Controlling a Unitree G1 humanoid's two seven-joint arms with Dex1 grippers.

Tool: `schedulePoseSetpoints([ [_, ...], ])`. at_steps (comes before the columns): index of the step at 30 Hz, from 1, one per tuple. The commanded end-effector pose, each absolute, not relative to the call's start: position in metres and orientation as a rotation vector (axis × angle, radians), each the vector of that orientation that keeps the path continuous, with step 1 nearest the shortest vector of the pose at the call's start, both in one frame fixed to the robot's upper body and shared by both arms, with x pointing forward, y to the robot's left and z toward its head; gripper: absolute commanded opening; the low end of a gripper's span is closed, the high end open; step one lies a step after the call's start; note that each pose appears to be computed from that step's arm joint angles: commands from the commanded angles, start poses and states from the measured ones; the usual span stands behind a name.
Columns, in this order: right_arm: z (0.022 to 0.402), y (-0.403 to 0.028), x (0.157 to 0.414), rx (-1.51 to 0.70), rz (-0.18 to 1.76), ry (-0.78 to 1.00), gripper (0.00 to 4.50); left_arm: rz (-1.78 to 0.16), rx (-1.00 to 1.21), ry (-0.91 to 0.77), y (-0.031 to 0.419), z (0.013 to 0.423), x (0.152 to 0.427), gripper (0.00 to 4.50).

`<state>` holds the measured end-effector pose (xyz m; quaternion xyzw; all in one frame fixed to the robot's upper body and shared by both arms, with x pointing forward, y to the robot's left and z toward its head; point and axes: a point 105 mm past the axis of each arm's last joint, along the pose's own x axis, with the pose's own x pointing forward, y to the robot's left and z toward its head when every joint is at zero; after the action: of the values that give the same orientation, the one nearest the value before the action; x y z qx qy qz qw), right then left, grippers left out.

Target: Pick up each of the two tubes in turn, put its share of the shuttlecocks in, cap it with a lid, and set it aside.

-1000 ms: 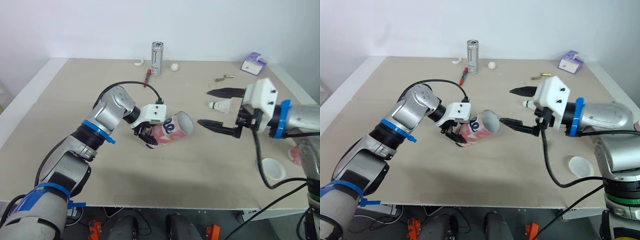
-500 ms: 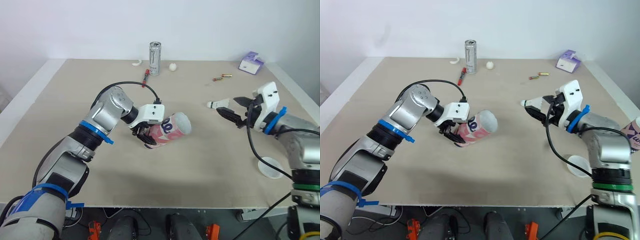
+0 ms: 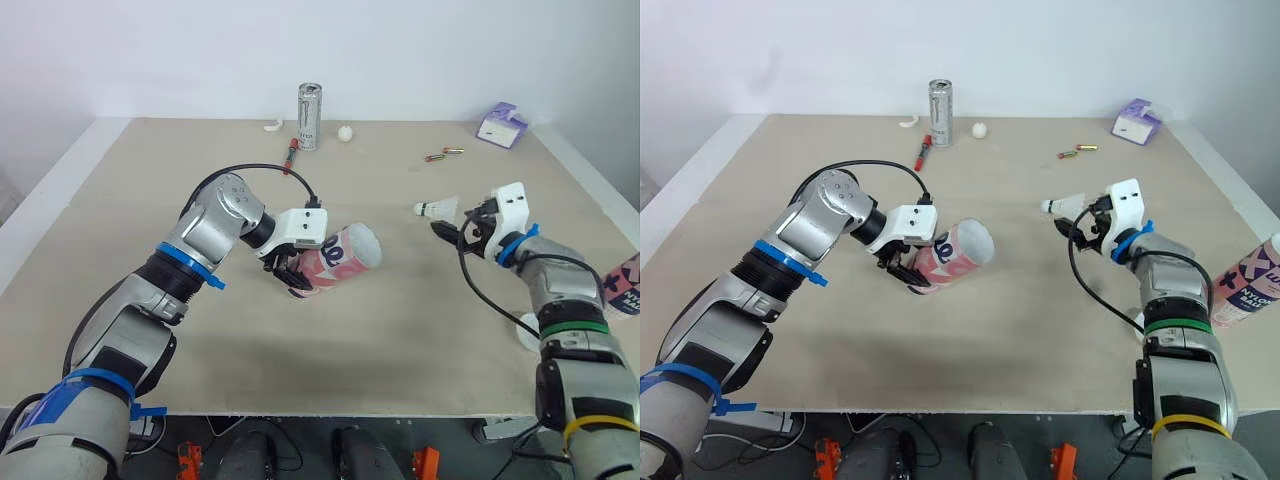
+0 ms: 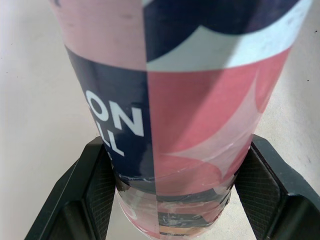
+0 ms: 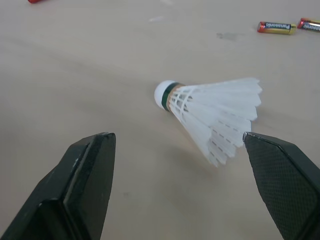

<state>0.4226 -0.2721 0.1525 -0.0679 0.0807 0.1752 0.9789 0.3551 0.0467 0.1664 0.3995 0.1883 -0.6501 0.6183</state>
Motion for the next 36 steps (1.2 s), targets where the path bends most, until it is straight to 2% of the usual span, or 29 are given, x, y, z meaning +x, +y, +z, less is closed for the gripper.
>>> schedulePoseSetpoints([
  [1,0.17,-0.267,0.433,-0.134,0.354,0.103,4.38,-1.496,0.921,0.42,0.045,0.167,0.353,3.21],
  [17,0.164,-0.251,0.446,-0.089,0.364,0.13,4.38,-1.488,0.916,0.43,0.048,0.166,0.351,3.21],
  [20,0.163,-0.253,0.447,-0.08,0.342,0.135,3.5,-1.486,0.914,0.43,0.048,0.166,0.351,3.21],
  [21,0.163,-0.253,0.448,-0.073,0.33,0.134,2.92,-1.486,0.914,0.43,0.048,0.166,0.351,3.21],
  [23,0.163,-0.253,0.449,-0.067,0.321,0.134,2.52,-1.486,0.913,0.429,0.048,0.166,0.351,3.21],
  [24,0.163,-0.253,0.45,-0.064,0.313,0.135,1.97,-1.486,0.911,0.429,0.047,0.166,0.35,3.21],
  [26,0.163,-0.251,0.451,-0.064,0.304,0.136,1.5,-1.485,0.909,0.429,0.048,0.166,0.35,3.21],
  [27,0.163,-0.251,0.452,-0.068,0.298,0.135,0.89,-1.484,0.908,0.429,0.048,0.166,0.35,3.21],
  [29,0.163,-0.251,0.453,-0.066,0.289,0.132,0.19,-1.481,0.906,0.43,0.049,0.166,0.35,3.21],
  [30,0.164,-0.251,0.453,-0.071,0.285,0.131,0.07,-1.48,0.906,0.431,0.049,0.166,0.35,3.21],
  [36,0.167,-0.251,0.453,-0.099,0.284,0.109,0.07,-1.479,0.901,0.433,0.049,0.166,0.35,3.21],
])
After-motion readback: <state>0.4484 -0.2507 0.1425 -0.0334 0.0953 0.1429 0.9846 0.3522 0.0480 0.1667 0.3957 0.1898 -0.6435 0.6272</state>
